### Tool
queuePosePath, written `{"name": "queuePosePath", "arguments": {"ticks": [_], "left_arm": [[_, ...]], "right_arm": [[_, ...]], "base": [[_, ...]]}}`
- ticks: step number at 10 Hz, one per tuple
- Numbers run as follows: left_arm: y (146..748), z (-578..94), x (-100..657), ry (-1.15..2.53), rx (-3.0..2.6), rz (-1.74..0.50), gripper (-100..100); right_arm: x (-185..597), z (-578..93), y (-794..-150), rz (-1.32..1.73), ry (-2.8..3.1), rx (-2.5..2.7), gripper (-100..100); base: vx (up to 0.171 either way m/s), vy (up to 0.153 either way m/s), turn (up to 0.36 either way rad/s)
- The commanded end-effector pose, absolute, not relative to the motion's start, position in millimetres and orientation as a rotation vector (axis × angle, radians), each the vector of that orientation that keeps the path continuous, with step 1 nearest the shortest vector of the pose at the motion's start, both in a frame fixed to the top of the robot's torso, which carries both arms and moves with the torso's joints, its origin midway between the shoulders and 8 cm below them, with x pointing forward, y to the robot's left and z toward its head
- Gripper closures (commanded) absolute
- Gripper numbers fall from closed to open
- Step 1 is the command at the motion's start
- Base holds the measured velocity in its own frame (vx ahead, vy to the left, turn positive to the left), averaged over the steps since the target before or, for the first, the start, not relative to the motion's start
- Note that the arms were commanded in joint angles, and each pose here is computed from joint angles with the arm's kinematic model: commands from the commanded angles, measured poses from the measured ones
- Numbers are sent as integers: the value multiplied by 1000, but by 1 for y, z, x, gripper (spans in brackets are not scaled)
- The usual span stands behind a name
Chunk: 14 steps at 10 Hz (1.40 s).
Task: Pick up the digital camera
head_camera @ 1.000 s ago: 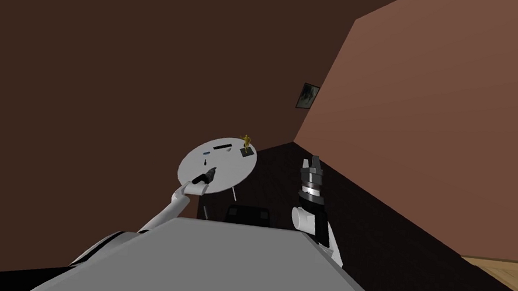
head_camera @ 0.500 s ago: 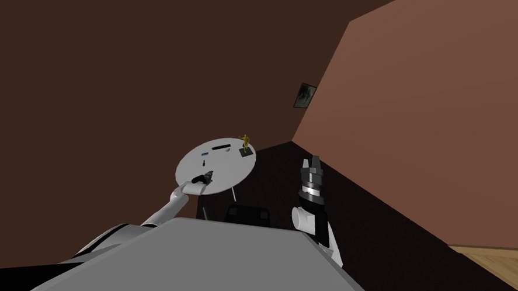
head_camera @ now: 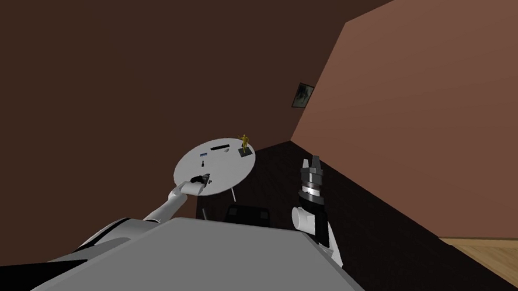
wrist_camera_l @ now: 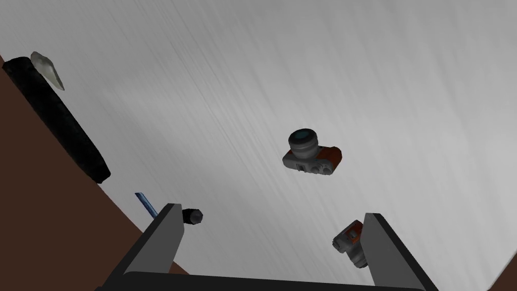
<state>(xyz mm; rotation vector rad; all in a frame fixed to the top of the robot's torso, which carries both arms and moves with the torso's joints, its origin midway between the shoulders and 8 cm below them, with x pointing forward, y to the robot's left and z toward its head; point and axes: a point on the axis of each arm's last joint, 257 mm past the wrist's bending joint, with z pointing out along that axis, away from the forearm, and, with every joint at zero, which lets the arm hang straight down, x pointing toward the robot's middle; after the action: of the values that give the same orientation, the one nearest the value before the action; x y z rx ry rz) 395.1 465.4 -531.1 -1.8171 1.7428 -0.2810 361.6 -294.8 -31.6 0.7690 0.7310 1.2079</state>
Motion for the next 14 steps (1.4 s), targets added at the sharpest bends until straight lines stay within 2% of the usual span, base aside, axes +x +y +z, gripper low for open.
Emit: {"name": "queuePosePath", "arguments": {"ticks": [1,10,11,12,14], "left_arm": [[478,-537,383,1749,-1852,-224,-100],[508,-554,345,1757,-1953,-63,-100],[508,-554,345,1757,-1953,-62,0],[507,-561,339,1758,-1952,-63,-100],[504,-569,330,1760,-1950,-64,-100]], "right_arm": [[362,-32,-295,1208,731,769,0],[362,-32,-295,1208,731,769,0],[362,-32,-295,1208,731,769,0],[362,-32,-295,1208,731,769,0],[362,-32,-295,1208,731,769,0]], "base": [[-3,17,-57],[-1,13,-31],[0,0,0],[43,19,8],[75,27,9]]}}
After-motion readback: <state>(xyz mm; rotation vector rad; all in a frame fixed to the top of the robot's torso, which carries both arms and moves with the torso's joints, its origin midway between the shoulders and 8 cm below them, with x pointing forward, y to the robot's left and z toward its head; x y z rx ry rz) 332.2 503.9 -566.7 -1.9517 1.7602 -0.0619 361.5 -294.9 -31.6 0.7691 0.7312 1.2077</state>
